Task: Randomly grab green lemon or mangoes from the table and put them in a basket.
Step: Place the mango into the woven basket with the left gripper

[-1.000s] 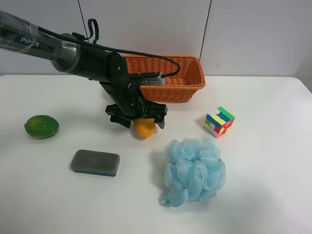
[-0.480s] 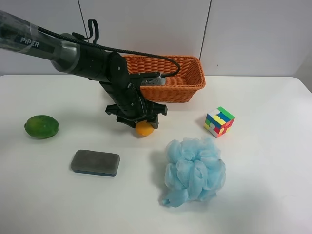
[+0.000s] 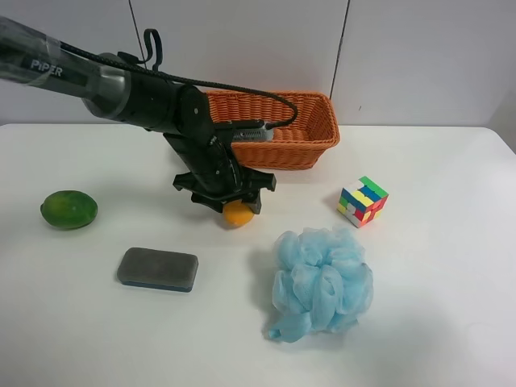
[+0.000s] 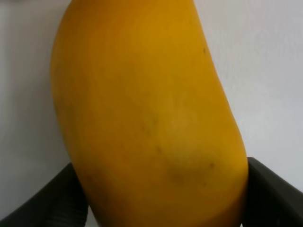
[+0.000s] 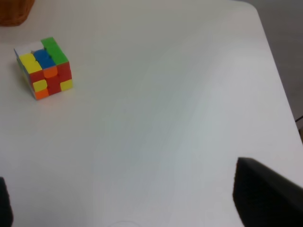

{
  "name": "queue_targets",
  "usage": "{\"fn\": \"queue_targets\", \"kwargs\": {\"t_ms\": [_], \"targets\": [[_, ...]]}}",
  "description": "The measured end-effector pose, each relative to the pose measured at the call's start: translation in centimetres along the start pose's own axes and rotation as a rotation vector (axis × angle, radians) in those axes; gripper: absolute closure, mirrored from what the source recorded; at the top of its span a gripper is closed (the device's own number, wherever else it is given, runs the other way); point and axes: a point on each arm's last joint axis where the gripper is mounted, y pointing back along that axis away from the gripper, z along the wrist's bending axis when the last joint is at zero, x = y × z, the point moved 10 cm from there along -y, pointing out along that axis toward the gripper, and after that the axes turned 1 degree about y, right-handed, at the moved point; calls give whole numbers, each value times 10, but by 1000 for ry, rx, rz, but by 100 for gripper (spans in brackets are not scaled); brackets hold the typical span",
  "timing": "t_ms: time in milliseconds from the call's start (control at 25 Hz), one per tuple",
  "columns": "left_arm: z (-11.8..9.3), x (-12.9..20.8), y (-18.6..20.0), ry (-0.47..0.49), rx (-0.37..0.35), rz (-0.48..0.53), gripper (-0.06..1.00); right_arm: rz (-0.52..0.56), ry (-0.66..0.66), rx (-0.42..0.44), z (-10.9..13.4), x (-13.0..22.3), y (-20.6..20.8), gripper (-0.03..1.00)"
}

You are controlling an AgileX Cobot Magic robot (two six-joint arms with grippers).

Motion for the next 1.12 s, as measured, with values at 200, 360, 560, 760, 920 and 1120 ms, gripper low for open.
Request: {"fn": "queue_targets", "kwargs": {"t_ms": [200,360,560,760,920,1120], "targets": [[-7,4,37,-7,8,40,33,0,0,0,0,0,0,5],[-14,2,86,-3,17,35,33,0,0,0,0,0,0,5],[-24,-35,154,-44,49,-173,33,0,0,0,0,0,0,5],[-45,-107,203,-162,89,-529,33,0,0,0,0,0,0,5],[-59,-147,202,-229,116,-717,33,0,0,0,0,0,0,5],[-61,-168,149,-285,120,-812,33,0,0,0,0,0,0,5]]}}
